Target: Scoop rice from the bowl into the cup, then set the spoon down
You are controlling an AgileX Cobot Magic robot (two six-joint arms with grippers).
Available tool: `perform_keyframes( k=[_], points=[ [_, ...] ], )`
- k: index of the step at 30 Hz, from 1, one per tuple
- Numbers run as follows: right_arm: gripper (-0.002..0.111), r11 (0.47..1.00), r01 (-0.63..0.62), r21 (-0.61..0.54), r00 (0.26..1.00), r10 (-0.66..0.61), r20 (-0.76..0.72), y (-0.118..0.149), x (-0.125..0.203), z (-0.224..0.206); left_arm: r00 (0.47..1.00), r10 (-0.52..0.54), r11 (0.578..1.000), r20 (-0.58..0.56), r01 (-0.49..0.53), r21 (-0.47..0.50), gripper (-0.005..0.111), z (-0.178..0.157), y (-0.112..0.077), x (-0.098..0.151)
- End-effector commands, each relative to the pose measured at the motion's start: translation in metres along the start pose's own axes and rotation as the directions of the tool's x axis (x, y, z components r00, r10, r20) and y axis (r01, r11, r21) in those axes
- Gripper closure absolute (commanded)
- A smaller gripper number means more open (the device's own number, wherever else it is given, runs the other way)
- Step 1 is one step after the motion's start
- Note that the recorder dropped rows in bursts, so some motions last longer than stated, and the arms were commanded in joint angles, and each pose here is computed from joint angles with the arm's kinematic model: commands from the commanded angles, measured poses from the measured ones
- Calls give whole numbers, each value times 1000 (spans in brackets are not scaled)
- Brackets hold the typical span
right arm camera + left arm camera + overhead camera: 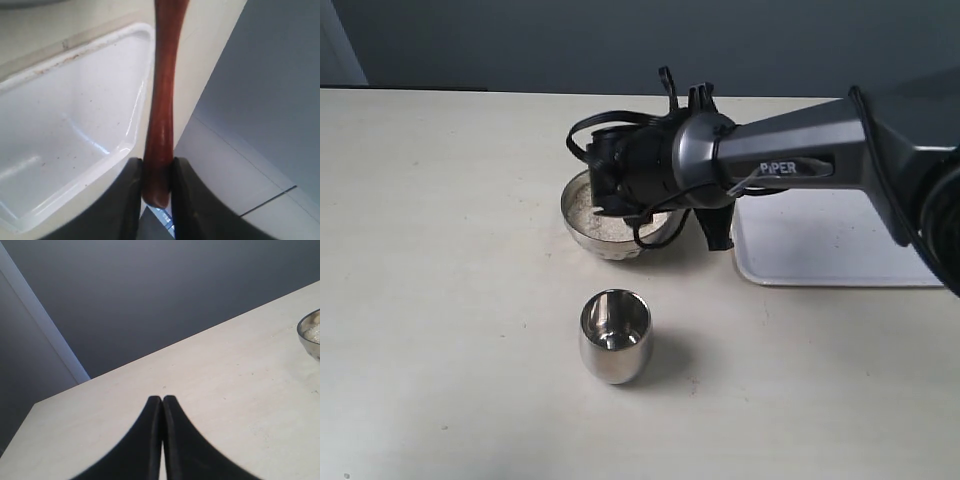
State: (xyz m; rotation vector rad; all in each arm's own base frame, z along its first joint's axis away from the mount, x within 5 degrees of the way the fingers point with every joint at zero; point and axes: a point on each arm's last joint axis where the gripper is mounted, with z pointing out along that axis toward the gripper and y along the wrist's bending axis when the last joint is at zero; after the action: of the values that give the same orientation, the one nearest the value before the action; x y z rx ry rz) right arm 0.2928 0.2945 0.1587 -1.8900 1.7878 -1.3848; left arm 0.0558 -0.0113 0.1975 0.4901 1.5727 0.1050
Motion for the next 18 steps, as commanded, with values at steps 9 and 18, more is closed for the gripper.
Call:
perform_keyframes(
  k=[9, 18],
  points=[
    [109, 988, 119, 96, 993, -119, -4, 7, -17, -7, 1000, -7, 1000, 15, 7, -3, 106, -1, 1, -2],
    [109, 984, 169, 54, 986, -169, -3, 26, -30, -5, 1000, -7, 1000, 19, 6, 7, 106, -1, 0, -2]
  ],
)
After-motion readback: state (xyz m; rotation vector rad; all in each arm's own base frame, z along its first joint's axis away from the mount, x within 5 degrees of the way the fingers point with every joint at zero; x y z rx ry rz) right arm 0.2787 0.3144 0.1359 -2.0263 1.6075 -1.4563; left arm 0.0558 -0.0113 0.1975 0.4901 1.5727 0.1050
